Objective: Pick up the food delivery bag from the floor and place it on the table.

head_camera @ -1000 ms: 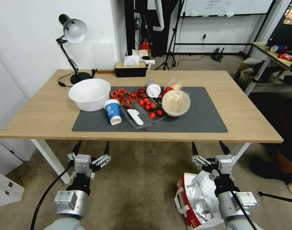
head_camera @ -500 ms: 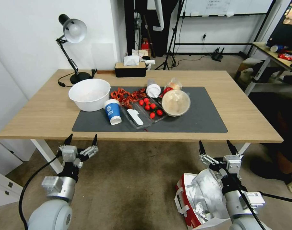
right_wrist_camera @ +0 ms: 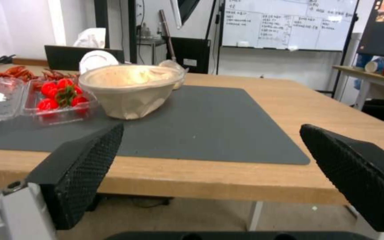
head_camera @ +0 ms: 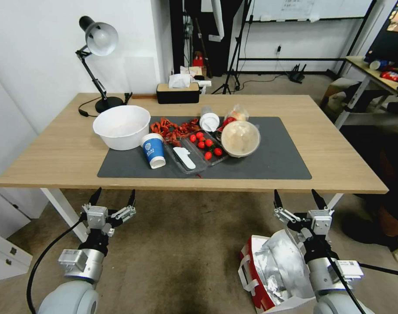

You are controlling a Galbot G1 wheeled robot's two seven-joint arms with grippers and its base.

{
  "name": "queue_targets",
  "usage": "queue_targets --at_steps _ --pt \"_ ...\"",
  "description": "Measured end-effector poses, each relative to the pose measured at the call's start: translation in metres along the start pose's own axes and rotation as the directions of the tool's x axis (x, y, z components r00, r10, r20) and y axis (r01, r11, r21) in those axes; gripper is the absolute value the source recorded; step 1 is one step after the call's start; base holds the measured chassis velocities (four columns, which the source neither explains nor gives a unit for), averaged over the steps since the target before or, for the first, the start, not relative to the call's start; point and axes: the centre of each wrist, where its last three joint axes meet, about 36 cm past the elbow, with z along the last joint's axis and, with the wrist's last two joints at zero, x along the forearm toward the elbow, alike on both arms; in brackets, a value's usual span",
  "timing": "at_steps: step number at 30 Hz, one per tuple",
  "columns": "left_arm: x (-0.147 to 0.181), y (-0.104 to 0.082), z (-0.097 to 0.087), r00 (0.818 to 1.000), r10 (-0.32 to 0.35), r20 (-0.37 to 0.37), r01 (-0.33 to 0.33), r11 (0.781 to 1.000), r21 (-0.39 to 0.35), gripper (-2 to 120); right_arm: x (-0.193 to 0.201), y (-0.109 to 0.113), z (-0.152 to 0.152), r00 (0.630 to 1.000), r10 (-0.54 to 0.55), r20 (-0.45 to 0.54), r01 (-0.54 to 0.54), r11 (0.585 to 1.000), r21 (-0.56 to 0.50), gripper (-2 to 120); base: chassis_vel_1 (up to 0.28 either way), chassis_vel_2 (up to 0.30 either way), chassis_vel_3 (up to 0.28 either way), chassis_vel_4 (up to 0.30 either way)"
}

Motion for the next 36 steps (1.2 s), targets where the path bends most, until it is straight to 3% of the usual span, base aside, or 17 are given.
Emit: queue_targets --at_steps 36 --pt "0.0003 -0.005 0.0044 0.999 0.03 -0.015 -0.029 0.999 0.015 100 0.0018 0.0016 0.003 1.0 0.012 -0.027 -0.013 1.0 -0.011 100 0.0 0.0 0.0 0.0"
